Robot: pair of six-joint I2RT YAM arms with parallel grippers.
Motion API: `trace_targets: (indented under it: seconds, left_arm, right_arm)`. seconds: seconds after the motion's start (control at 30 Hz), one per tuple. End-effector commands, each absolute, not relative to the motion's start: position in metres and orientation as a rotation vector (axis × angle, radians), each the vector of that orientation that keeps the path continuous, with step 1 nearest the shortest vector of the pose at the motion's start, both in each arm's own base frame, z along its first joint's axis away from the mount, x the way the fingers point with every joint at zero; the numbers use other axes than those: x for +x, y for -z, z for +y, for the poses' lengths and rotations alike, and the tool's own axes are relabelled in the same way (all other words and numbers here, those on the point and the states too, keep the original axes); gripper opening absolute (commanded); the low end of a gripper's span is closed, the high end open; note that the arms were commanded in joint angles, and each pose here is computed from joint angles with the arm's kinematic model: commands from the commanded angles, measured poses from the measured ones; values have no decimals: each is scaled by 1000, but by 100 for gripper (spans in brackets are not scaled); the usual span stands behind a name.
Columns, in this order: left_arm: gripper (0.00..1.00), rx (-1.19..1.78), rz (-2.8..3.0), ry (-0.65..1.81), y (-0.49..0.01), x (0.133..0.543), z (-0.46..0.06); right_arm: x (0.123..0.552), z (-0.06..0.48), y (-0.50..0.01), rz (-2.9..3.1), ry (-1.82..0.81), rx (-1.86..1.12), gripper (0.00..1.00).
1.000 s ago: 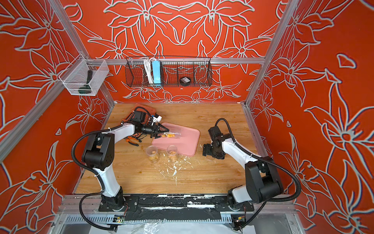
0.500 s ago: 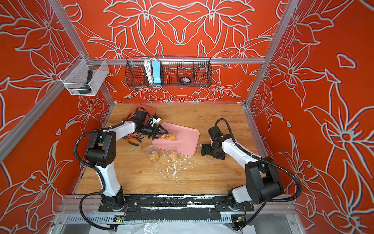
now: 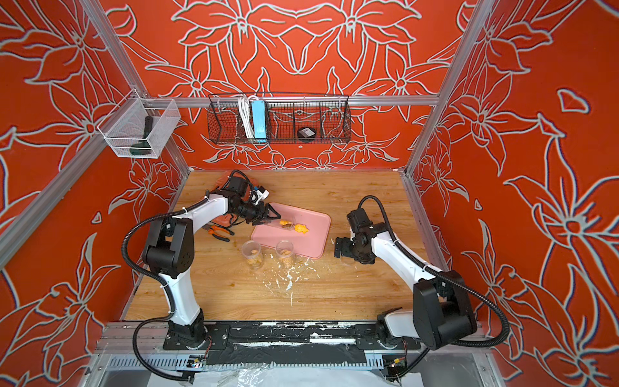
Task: Pour the cookies out of the jar
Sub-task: Pour the cookies in the jar onto the tray.
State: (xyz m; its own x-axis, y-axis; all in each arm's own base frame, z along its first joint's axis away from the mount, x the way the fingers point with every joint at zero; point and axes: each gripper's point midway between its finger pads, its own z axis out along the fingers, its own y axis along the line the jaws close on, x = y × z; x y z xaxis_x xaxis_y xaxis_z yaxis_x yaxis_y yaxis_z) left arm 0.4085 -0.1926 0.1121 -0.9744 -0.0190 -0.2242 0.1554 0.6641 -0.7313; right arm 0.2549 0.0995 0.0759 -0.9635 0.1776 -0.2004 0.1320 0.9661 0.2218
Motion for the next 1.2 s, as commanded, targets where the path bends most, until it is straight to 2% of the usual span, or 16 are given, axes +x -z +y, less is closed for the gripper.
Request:
trace_targets:
  seconds: [0.0, 0.2, 0.33, 0.5, 0.67, 0.9, 1.17]
  left_arm:
    - [35, 165, 2656, 1092, -135, 407, -188]
    - [35, 252, 2606, 1097, -162, 392, -207]
    - [35, 249, 2652, 971, -157, 393, -196]
    - [36, 246, 2629, 1041, -166, 385, -202]
    - [36, 245, 2598, 1011, -183, 390, -200]
    - [36, 235, 2625, 931, -176, 385, -191]
    - [37, 236, 2583, 965, -190, 384, -191]
  right_arm:
    - [254, 101, -88, 2878, -320, 223, 99]
    - [254, 105, -90, 2863, -356, 216, 99]
    - [254, 109, -88, 2859, -388, 216, 99]
    - [254, 110, -88, 2857, -395, 208, 99]
    - [254, 110, -87, 2857, -399, 207, 99]
    - [256, 114, -89, 2836, -432, 203, 99]
    - [259, 119, -104, 2787, -480, 183, 99]
